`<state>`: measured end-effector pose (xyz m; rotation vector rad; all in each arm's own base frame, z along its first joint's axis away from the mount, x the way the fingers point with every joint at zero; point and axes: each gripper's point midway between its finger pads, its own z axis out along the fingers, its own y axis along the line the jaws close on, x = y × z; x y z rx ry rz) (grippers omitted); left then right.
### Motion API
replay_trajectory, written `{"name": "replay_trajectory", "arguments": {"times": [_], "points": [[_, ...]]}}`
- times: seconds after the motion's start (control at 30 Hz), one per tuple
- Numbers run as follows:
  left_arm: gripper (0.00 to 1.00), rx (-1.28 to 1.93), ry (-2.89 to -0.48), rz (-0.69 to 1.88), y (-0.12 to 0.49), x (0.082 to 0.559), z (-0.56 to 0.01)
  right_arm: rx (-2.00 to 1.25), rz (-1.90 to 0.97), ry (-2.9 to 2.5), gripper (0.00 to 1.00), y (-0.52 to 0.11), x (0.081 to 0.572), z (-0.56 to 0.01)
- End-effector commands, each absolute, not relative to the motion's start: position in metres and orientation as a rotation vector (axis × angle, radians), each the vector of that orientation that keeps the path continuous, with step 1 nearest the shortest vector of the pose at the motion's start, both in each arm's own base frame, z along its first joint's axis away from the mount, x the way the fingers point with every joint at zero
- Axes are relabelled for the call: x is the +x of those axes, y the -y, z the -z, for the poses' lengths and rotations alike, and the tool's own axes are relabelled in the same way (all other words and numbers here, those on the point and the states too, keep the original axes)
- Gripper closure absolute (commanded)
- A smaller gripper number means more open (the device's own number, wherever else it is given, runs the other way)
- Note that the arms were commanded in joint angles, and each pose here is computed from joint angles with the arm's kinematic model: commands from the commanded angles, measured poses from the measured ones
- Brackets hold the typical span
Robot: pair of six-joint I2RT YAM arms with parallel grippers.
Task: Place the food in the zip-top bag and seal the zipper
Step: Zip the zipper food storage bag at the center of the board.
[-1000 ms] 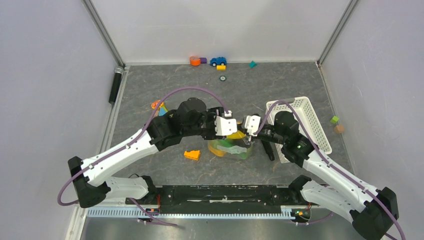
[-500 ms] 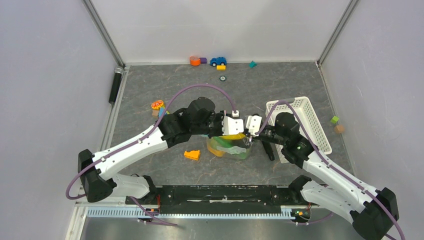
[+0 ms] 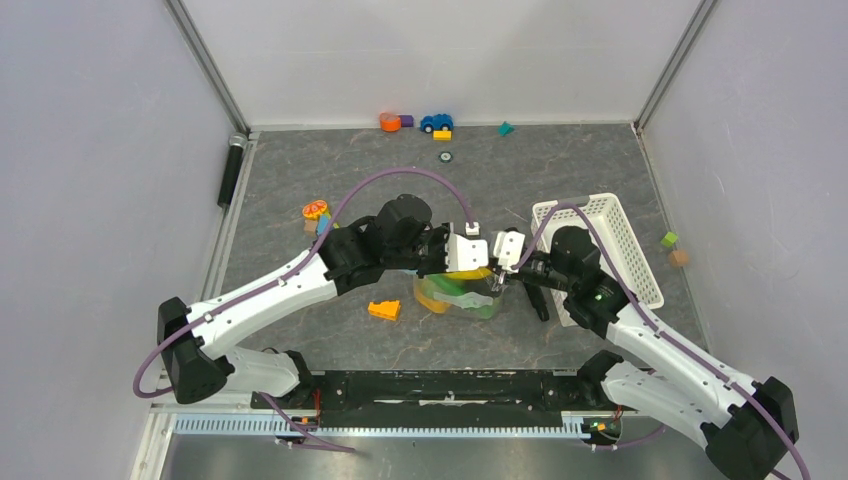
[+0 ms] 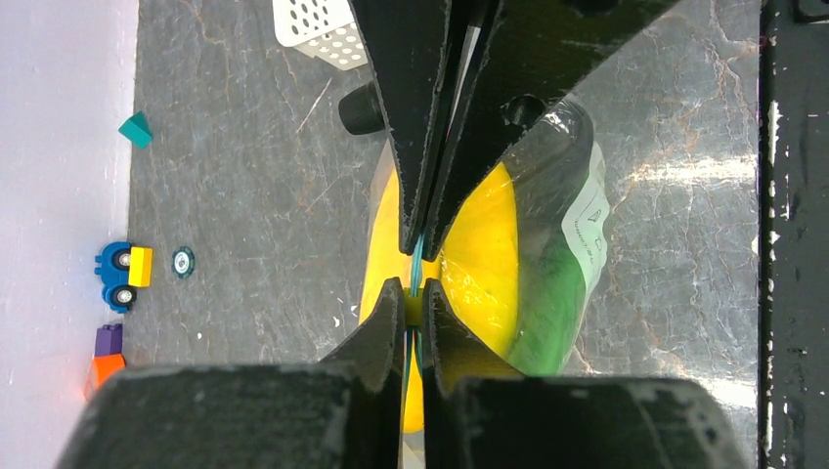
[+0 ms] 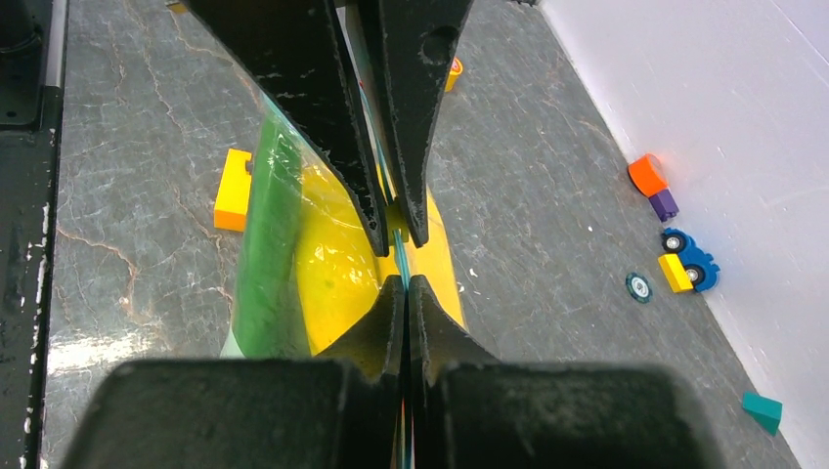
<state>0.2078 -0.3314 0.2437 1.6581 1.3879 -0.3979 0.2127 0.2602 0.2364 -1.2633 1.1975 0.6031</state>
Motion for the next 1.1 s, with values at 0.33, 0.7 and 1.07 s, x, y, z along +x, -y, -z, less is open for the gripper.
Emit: {"name": "replay_trajectory", "arguments": {"times": [0.33, 0.7, 1.07], "points": [[0.98, 1.729, -1.415, 0.157, 0.291, 0.219, -0.241, -1.049, -0.227, -1.372, 1.0, -0.209, 0.261, -0.24], [0.98, 1.746, -1.428, -0.005, 0.259, 0.225, -0.239, -0.945, -0.08, -1.466, 1.0, -0.175, 0.267, -0.227], [0.98, 1.796, -1.424, -0.121, 0.233, 0.225, -0.24, -0.924, -0.049, -1.498, 1.0, -0.168, 0.27, -0.224]]}}
